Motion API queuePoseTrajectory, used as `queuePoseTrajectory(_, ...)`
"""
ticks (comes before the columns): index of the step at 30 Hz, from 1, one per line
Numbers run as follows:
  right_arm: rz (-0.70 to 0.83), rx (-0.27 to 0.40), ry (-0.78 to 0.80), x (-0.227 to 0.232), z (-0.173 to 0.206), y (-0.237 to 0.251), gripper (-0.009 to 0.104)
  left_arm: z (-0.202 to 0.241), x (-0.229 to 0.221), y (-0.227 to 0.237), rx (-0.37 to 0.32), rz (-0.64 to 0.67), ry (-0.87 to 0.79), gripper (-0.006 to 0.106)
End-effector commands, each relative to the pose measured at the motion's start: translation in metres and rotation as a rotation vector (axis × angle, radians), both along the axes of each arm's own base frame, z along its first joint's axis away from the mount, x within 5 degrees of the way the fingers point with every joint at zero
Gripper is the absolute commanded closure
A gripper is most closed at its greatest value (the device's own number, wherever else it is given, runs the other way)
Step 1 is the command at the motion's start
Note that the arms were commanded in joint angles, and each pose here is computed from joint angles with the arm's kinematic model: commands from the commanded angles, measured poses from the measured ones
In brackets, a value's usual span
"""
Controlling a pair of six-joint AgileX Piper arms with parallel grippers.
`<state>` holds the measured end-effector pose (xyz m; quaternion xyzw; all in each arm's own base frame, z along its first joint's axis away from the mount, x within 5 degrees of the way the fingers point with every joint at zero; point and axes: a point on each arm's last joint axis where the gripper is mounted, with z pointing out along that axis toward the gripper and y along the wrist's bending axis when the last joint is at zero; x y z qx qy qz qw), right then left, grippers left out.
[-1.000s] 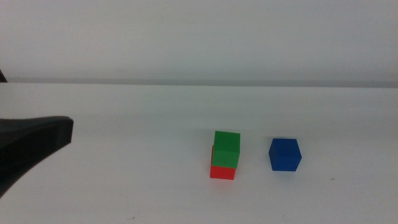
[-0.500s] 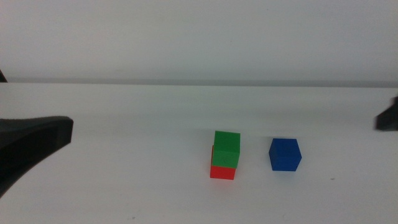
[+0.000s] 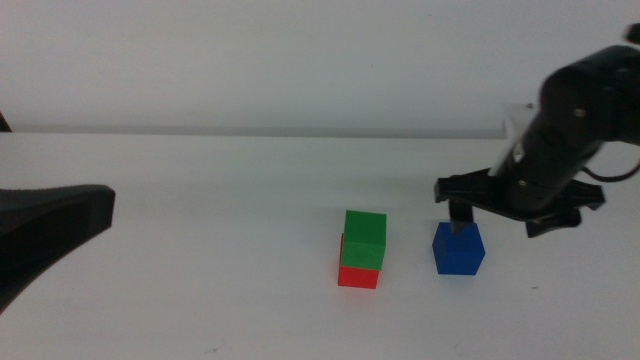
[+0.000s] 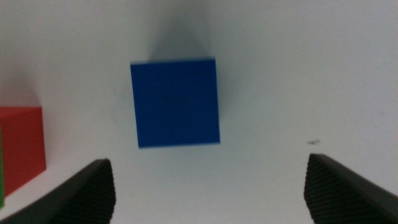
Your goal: Stack red cubes first, then green, then blue cubes in a specific spot.
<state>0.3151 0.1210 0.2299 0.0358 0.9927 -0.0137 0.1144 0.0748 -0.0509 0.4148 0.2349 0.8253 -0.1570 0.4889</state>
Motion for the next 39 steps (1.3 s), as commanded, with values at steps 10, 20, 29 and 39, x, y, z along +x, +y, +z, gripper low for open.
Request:
queuePoseTrajectory(10,0.060,0.016,0.016,0.024,-0.029,0.014,0.014,0.000,0.000,0.000,-0.012,0.003,-0.009,0.007)
queuePoseTrajectory(20,0.068,0.007,0.031,0.030,-0.046,0.016,0.016,0.000,0.000,0.000,-0.013,0.004,-0.008,0.007)
queuePoseTrajectory(29,0.069,0.003,0.044,0.035,-0.060,0.017,0.016,0.000,0.000,0.000,-0.012,0.003,-0.009,0.007)
queuePoseTrajectory(39,0.068,-0.006,0.069,0.037,-0.075,0.019,0.022,0.000,0.000,0.000,-0.013,0.004,-0.008,0.007)
